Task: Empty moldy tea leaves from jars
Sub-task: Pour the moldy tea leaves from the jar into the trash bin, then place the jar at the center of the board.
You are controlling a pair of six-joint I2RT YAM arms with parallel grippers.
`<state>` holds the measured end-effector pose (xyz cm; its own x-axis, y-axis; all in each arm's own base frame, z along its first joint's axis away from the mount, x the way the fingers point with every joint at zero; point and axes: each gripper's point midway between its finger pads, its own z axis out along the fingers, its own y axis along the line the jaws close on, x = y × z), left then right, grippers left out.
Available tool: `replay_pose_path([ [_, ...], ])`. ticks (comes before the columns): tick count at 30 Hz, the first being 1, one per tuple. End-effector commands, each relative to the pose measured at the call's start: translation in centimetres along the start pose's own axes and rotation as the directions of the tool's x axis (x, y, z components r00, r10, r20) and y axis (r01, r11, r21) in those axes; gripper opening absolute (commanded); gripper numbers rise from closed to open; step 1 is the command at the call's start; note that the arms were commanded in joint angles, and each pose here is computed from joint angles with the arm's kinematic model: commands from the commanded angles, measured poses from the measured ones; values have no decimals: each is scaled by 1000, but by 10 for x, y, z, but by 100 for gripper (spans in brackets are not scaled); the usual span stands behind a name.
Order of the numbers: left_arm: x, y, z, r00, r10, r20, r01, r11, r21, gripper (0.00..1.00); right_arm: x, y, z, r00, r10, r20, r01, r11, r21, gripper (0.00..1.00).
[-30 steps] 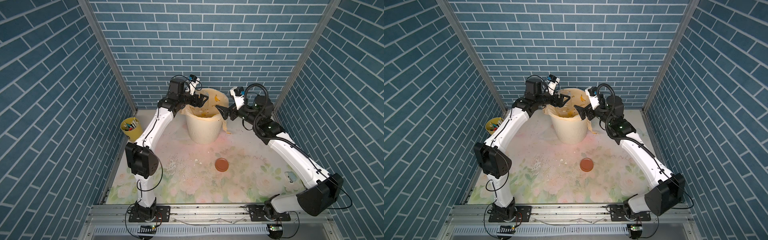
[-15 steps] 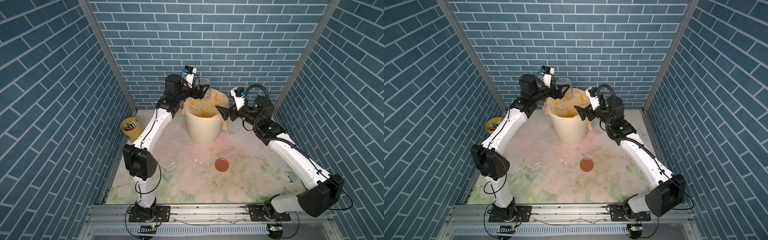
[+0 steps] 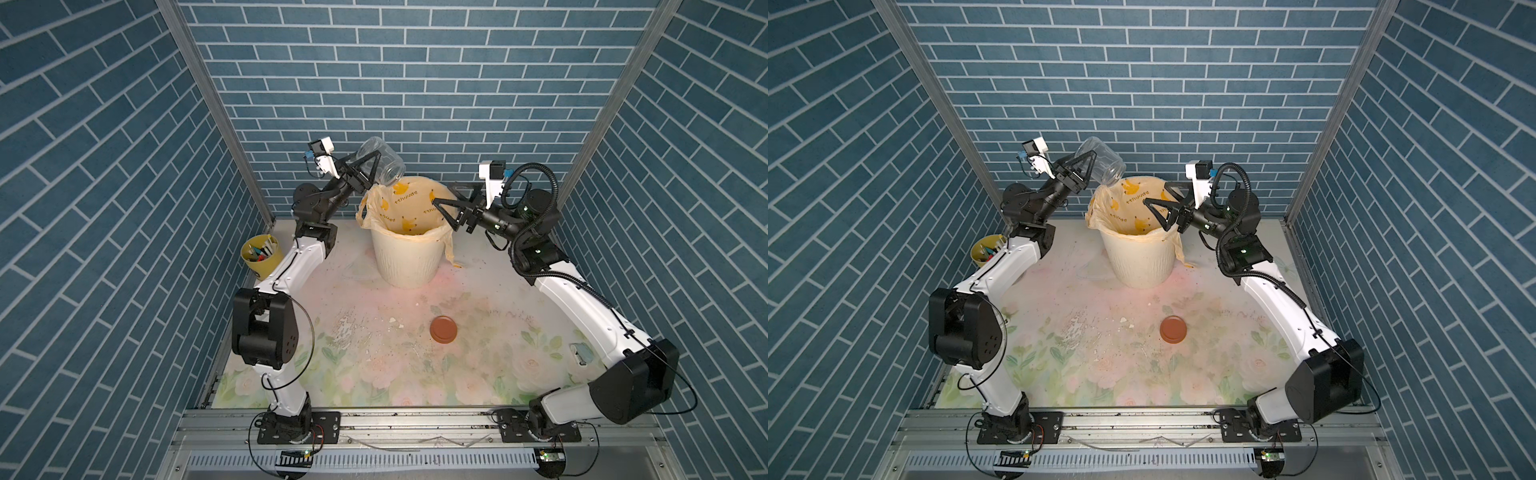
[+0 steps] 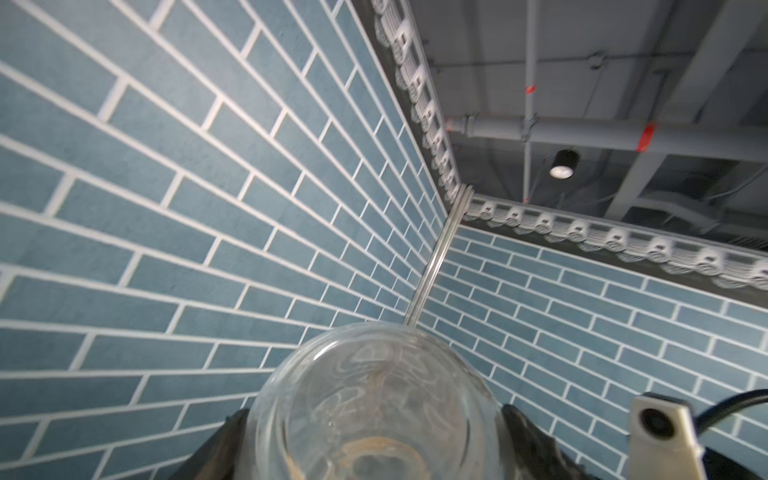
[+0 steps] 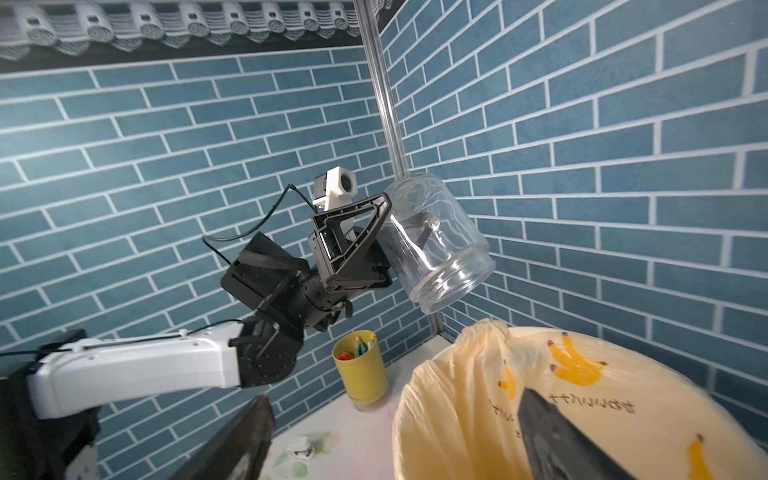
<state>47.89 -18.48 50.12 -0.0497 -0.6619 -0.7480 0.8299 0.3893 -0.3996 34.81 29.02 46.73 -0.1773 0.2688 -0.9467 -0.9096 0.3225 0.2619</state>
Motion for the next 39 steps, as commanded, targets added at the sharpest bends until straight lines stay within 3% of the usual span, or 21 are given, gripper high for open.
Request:
replay_pose_path([
  [1, -40, -77, -6, 991, 26, 128, -62, 956, 286, 0, -16, 15, 11, 983, 180, 42, -170, 970, -172, 90],
  [16, -24, -91, -2, 994, 54, 92, -82, 941, 329, 0, -30, 26, 50, 948, 313, 62, -273, 896, -350, 86],
  [30, -24, -91, -1, 994, 58, 91, -85, 940, 332, 0, -27, 36, 67, 932, 359, 42, -312, 857, -411, 85],
  [39, -12, -79, 0, 996, 58, 70, -77, 946, 314, 0, -28, 51, 76, 928, 372, 18, -323, 827, -460, 74],
])
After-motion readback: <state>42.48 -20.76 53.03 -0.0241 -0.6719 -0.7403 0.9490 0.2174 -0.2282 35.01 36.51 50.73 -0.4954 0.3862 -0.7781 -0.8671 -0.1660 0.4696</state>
